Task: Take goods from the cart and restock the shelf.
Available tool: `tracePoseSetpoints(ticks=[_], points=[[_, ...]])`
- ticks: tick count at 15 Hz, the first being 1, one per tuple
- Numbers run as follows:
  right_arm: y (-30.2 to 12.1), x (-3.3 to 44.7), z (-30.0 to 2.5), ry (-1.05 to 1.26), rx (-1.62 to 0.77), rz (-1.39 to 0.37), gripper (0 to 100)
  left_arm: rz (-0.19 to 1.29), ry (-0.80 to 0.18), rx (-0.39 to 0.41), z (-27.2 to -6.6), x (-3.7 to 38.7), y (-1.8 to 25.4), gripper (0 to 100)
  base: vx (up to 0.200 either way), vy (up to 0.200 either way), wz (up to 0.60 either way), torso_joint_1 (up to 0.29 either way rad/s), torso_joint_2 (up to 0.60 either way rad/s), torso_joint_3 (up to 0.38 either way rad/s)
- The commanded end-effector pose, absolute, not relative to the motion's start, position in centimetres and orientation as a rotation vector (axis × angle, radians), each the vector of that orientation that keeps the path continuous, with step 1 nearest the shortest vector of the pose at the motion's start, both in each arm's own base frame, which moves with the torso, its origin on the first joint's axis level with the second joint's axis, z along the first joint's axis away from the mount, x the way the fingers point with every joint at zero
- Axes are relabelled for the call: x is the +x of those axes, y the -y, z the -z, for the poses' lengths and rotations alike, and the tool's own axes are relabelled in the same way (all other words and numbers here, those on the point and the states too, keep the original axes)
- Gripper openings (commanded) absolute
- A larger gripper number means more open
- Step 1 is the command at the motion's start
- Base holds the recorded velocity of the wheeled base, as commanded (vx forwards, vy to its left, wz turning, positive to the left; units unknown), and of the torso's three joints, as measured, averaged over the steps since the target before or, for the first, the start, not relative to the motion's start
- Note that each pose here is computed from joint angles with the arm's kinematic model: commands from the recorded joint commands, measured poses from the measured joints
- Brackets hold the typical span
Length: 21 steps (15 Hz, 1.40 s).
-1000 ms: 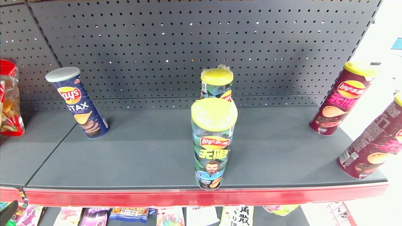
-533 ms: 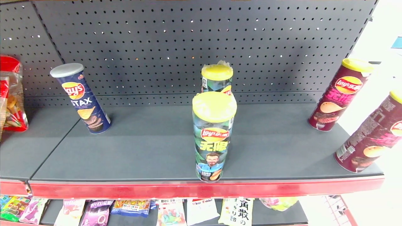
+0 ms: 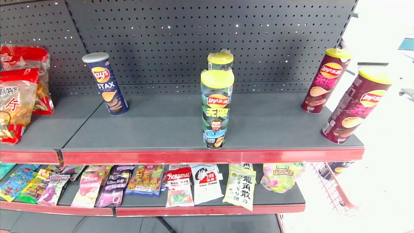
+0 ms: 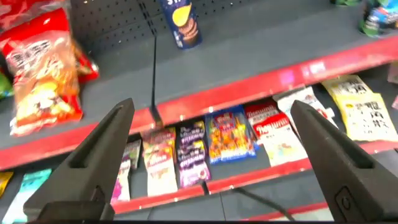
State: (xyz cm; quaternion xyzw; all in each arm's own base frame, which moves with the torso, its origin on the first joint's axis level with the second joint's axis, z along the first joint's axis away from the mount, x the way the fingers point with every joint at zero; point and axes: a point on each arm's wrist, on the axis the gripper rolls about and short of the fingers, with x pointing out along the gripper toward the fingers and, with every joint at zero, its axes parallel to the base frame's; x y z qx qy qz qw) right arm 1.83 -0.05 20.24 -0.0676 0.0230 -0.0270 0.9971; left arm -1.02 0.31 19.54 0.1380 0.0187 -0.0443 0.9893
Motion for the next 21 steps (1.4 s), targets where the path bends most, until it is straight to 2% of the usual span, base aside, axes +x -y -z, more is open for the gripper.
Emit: tracePoseSetpoints(ticks=[1,3,10,21], points=[[0.0,1.8,-20.2,-0.045,-0.134,0.054,100,0.089,-0.040,0.277,-19.6,-1.0,-0.3,100,0.000,0.000,0.00,0.000,0.00,0.000],[0.0,1.3,-19.5,-0.042,-0.147,0.054,100,0.088,-0.037,0.286,-19.4,-1.1,-0.3,100,0.000,0.000,0.00,0.000,0.00,0.000],[-0.1,1.2,-18.9,-0.054,-0.159,0.051,100,0.093,-0.068,0.309,-18.4,-0.9,-0.3,100,0.000,-0.200,0.00,0.009,0.00,0.000],[0.0,1.4,-17.5,-0.098,-0.150,0.047,100,0.099,-0.107,0.314,-18.1,-0.3,-0.2,100,0.000,-0.200,0.00,0.004,0.00,0.005]])
